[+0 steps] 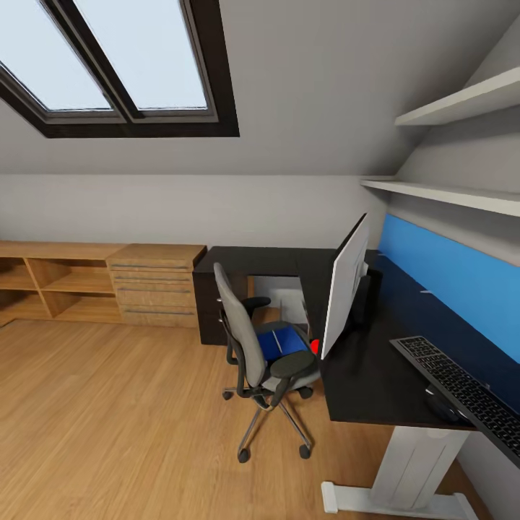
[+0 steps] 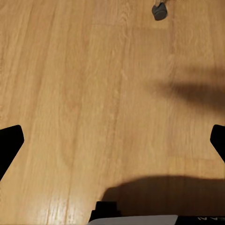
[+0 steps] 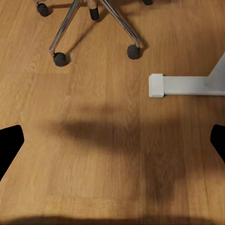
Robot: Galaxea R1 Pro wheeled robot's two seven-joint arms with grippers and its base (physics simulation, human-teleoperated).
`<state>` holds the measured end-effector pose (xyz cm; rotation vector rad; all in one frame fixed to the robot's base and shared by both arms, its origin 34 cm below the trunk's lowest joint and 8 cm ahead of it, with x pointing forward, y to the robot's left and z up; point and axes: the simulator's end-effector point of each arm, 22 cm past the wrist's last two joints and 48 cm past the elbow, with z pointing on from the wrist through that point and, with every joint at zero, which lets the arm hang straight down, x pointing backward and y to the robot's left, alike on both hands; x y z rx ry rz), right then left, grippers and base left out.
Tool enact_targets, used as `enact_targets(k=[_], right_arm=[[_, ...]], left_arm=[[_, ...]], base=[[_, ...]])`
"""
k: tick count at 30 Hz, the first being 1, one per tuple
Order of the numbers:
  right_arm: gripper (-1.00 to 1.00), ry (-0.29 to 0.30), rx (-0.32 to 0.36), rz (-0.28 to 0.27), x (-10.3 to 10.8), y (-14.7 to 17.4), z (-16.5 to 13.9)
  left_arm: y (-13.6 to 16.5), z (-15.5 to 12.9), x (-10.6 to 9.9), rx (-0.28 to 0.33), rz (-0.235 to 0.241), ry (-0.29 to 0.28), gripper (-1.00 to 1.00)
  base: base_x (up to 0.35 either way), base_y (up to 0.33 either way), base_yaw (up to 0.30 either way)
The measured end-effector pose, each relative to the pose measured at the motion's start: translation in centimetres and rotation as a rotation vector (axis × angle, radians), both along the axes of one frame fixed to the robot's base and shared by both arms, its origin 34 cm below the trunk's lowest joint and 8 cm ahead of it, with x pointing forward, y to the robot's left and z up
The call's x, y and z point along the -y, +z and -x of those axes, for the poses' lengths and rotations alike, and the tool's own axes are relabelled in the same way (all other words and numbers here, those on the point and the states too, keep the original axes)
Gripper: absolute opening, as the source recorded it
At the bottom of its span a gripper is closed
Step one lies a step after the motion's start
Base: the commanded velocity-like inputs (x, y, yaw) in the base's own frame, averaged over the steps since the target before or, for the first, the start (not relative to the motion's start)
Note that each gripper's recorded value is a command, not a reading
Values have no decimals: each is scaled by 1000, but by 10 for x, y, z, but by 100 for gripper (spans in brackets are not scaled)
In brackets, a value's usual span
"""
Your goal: In the bedroom, organize the workspace by keeping the computer under the desk, ensuring the monitor is on the desk, placing the keyboard on the desk next to the monitor, placing the mouse on the desk next to the keyboard, moving the folder from the swivel chair onto the desk next to the mouse, stacking the notebook on top of the folder with the pen on top of the notebook, and positioning the swivel chair next to the desk.
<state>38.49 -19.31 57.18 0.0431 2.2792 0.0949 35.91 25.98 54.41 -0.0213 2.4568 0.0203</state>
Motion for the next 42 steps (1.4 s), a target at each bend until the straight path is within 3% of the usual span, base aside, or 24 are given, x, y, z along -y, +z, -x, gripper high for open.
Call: enact_targets(k=[11,20,31,42], right_arm=[[100,-1,0,1,1,0,0],[100,0,1,5,3,0,0],[100,-2,3,6,4,0,-1],[100,-1,3,6,4,0,-1]], left_arm=[[1,-1,-3,5,5,23,100],[8,-9,-4,54,8,36,100],[8,-9,-9,56,21,82,100],[8,-8,-7,55,24,83,100]], base=[[0,0,0],[0,0,0],[0,19,0],[0,128,0]])
